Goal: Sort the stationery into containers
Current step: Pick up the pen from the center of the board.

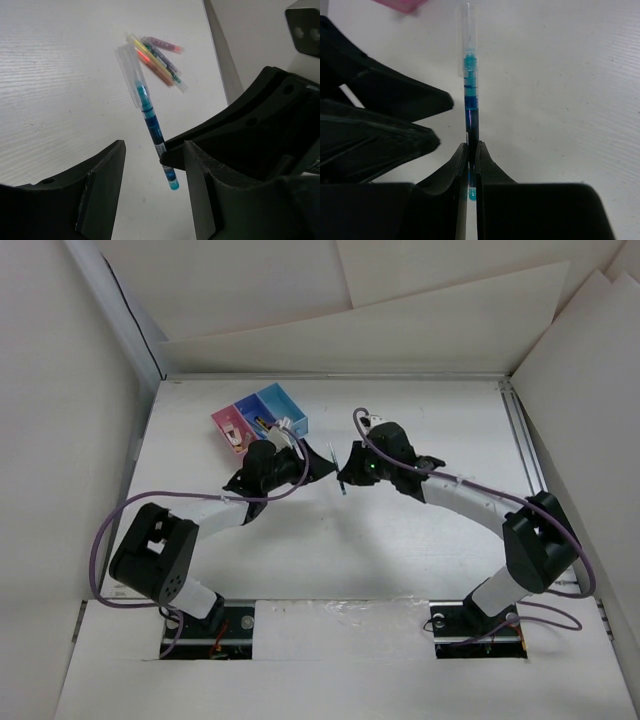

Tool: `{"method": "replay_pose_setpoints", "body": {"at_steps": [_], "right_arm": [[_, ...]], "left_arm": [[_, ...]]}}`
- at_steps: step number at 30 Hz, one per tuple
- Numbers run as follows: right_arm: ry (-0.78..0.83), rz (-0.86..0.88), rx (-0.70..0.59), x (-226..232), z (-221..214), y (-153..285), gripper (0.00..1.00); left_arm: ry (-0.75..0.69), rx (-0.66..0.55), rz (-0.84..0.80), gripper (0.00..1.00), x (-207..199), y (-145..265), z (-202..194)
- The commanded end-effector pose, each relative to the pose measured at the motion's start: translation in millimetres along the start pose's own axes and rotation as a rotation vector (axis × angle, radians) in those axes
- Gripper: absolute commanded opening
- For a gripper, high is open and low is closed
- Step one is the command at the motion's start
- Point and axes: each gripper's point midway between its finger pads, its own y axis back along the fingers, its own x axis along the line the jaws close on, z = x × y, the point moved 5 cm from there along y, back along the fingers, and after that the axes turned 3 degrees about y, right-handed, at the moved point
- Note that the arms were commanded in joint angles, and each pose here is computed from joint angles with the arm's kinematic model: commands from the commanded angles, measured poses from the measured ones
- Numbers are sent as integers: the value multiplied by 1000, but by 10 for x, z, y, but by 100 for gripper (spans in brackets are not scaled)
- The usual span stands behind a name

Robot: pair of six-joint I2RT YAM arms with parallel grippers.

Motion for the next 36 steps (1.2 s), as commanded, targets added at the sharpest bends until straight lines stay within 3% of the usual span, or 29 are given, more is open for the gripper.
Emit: {"method": "replay_pose_setpoints", "body": {"at_steps": [1, 13, 14, 18, 19, 21, 22, 25, 27, 32, 36], "right_arm": [[40, 100, -40, 230, 110, 1, 4], [62, 177, -13, 448, 6, -72, 4], [62, 177, -13, 448, 6, -72, 4], [52, 168, -18, 436, 1, -55, 4], [54, 173, -26, 451, 21, -29, 5], [56, 180, -38, 469, 38, 31, 17], [58, 178, -58, 479, 69, 94, 29], [64, 171, -107, 447, 145, 259, 42], [58, 164, -150, 400, 196, 462, 47], [22, 72, -233, 122, 276, 744, 49], [-2, 22, -233, -80, 196, 787, 49]], "left_arm": [[-25, -6, -76, 46, -153, -72, 79], [-17, -39, -55, 23, -84, -119, 98], [-13, -33, -49, 14, -57, -133, 83], [0, -40, -38, 1, -60, -121, 94], [-5, -59, -39, 0, -91, -104, 131], [15, -68, -9, 0, -68, -88, 139], [34, -92, -10, 0, -108, -74, 228], [47, -145, 28, 0, -118, -76, 380], [31, -189, 46, 0, -210, -135, 564], [48, -329, 152, 0, -96, -207, 1146], [112, -402, 248, 0, 321, -287, 1613]]}}
